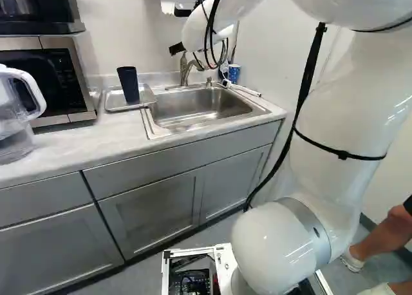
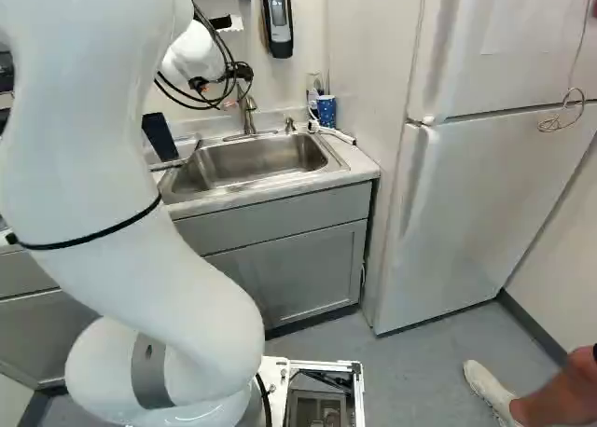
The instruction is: Rinse the cup and place it in the tray
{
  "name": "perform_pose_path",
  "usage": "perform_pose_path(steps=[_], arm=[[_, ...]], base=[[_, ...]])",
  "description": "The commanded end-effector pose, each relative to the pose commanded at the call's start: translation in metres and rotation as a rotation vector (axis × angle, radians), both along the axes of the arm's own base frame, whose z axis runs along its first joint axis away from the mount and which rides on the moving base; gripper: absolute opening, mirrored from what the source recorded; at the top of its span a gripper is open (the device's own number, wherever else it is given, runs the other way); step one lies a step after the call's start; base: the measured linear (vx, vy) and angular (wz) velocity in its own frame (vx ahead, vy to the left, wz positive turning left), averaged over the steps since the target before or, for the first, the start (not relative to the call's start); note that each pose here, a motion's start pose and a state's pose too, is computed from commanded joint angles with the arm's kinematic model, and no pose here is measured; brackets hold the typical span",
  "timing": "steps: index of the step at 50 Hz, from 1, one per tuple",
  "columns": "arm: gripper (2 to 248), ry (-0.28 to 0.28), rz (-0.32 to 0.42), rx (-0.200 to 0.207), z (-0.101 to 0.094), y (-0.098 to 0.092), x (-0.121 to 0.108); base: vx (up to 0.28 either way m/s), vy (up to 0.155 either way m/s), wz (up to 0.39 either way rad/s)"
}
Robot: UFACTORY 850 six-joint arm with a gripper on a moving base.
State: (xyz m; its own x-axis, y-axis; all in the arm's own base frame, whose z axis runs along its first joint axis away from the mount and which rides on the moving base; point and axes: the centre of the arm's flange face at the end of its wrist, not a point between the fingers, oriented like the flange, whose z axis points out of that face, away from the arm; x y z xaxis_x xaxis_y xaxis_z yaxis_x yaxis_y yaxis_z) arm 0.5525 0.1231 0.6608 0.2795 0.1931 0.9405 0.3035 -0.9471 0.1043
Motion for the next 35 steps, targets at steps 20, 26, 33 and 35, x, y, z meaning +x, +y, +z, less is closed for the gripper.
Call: perform_pose_path(steps=[20,26,33,35], arm=[[247,0.026,-0.041,-0.01,-0.002,-0.026,-0.036],[247,0.053,-0.061,-0.021,-0.004,-0.034,-0.048],[247,0.092,-0.086,-0.036,-0.008,-0.043,-0.062],[247,0.105,-0.094,-0.041,-0.01,-0.045,-0.067]], base=[[0.0,0.0,0.0],[0.0,0.0,0.0],[0.0,0.0,0.0],[0.0,0.0,0.0]])
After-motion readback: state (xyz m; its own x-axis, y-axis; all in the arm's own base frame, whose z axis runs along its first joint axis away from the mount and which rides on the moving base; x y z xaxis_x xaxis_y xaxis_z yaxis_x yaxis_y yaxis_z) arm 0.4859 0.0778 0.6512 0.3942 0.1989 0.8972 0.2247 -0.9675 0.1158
